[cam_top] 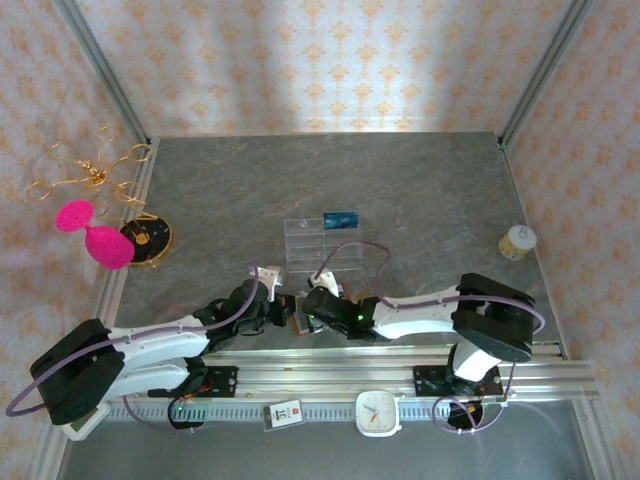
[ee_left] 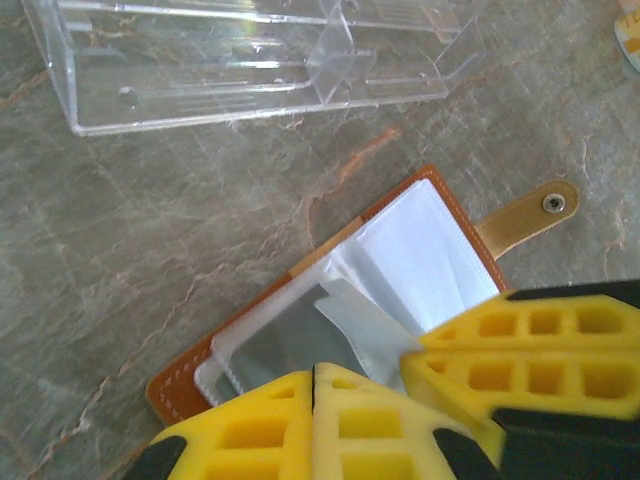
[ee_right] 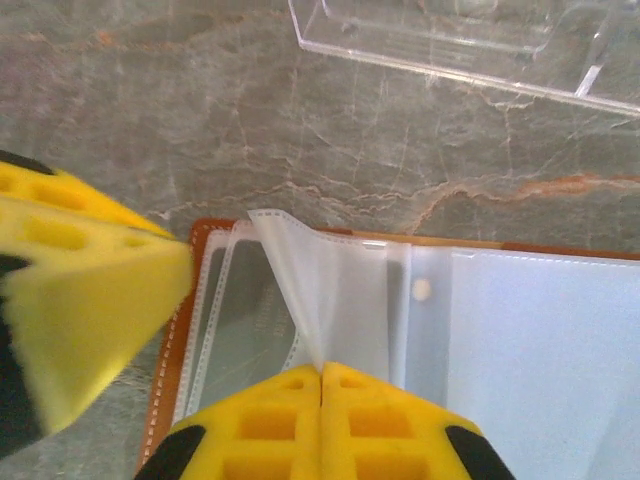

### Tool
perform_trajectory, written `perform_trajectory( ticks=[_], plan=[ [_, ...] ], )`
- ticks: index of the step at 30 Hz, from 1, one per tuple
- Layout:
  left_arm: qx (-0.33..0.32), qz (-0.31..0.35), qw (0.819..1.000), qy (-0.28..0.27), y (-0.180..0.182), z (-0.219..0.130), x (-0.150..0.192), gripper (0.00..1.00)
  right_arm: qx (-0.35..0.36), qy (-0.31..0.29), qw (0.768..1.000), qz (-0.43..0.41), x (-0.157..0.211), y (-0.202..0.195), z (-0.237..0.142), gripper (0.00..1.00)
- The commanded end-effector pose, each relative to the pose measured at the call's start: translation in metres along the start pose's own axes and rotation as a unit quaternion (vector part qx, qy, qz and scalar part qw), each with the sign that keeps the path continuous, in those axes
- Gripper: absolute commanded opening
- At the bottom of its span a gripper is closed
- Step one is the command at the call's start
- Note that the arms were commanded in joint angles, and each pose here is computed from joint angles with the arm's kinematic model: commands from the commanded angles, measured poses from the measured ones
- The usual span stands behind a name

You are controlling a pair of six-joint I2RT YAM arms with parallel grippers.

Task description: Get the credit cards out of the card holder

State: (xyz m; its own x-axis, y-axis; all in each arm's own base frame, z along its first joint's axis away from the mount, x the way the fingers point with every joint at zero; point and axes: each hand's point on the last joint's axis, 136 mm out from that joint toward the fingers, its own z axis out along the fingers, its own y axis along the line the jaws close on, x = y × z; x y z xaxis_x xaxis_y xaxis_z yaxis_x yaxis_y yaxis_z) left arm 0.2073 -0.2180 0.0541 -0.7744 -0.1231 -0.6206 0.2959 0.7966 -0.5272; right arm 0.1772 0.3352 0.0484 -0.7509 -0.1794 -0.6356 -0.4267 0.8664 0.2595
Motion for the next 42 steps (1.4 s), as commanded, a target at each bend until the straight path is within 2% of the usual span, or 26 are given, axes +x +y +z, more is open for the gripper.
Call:
perform_trajectory(
  ticks=[1,5,9,14,18,23,27,29,31,35,42],
  plan=[
    [0.035,0.004,0.999,-0.017,-0.023,0.005,-0.016,0.00,-0.017,-0.036,0.999,0.029,-0.014,0.001,-0.013,0.05],
    [0.045,0.014,0.999,0.009,-0.034,0.018,-0.009,0.00,-0.005,-0.063,0.997,0.051,-0.022,-0.010,-0.025,0.26],
    [0.057,0.026,0.998,0.029,-0.050,0.032,-0.006,0.00,0.001,-0.087,0.993,0.078,-0.028,-0.023,-0.041,0.30],
    [0.081,0.037,0.995,0.054,-0.071,0.052,0.003,0.00,0.011,-0.103,0.989,0.105,-0.027,-0.041,-0.057,0.31],
    [0.078,0.038,0.993,0.074,-0.074,0.066,0.010,0.00,0.015,-0.104,0.988,0.112,-0.022,-0.051,-0.062,0.30],
    [0.067,0.026,0.997,0.015,-0.070,0.040,-0.013,0.08,-0.030,-0.084,0.991,0.095,-0.025,-0.039,-0.065,0.27],
    [0.034,0.013,0.999,-0.024,-0.049,0.010,-0.021,0.10,-0.063,-0.039,0.995,0.066,-0.024,-0.027,-0.051,0.25],
    [0.013,0.003,1.000,-0.013,-0.031,0.003,-0.009,0.04,-0.072,-0.023,0.995,0.058,-0.025,-0.023,-0.042,0.23],
    [0.000,-0.010,1.000,0.001,-0.017,-0.001,0.005,0.02,-0.081,-0.011,0.995,0.051,-0.025,-0.019,-0.034,0.22],
    [-0.017,-0.043,0.999,0.000,0.009,-0.010,0.024,0.02,-0.070,0.014,0.997,0.043,-0.021,-0.020,-0.014,0.20],
    [-0.027,-0.035,0.999,-0.003,0.019,-0.001,0.020,0.00,0.001,0.037,0.997,0.074,0.003,-0.057,0.001,0.15]
  ],
)
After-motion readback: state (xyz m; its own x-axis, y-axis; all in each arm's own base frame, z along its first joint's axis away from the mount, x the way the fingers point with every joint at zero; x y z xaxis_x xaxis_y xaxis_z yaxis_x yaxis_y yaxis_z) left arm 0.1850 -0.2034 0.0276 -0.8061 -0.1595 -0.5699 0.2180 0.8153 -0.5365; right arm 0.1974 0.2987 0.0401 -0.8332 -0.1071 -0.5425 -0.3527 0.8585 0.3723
